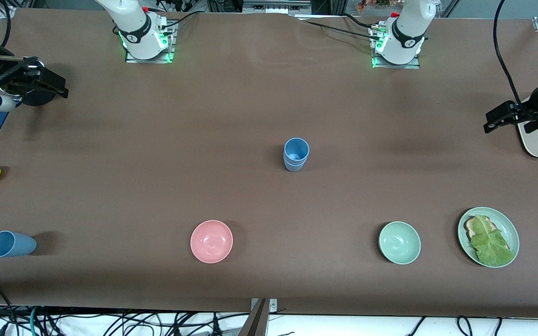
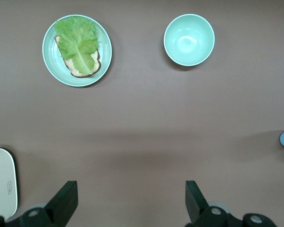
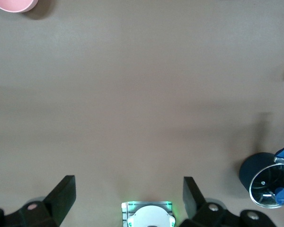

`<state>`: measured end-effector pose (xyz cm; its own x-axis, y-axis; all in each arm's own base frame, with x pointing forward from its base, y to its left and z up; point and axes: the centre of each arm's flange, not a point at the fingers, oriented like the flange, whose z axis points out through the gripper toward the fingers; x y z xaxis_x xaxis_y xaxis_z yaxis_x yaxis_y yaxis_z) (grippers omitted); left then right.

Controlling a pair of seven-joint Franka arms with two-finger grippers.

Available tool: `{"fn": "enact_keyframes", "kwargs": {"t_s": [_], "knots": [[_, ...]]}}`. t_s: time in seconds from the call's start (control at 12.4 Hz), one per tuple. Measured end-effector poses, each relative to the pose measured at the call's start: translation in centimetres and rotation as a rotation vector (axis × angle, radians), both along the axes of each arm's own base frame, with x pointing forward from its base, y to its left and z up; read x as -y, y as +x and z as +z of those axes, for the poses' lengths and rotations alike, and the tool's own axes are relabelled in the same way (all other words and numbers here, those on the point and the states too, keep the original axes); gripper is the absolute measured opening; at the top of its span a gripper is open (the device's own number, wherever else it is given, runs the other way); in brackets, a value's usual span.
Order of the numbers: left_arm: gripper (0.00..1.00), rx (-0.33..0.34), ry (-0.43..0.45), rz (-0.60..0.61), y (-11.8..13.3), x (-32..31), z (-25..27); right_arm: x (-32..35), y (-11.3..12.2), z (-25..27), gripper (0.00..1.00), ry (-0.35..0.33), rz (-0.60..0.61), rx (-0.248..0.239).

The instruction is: Stack blue cups with both arms

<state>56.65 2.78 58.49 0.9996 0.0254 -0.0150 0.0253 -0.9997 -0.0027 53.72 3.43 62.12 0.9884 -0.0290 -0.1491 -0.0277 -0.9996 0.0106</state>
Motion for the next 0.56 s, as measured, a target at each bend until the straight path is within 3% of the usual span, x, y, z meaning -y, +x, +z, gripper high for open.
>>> {"fn": "enact_keyframes", "kwargs": {"t_s": [0.56], "knots": [[1.0, -0.003, 0.0, 0.001, 0.07, -0.09, -0.16, -0.4, 0.51, -0.62, 1.0, 0.002, 0.01, -0.01]]}}
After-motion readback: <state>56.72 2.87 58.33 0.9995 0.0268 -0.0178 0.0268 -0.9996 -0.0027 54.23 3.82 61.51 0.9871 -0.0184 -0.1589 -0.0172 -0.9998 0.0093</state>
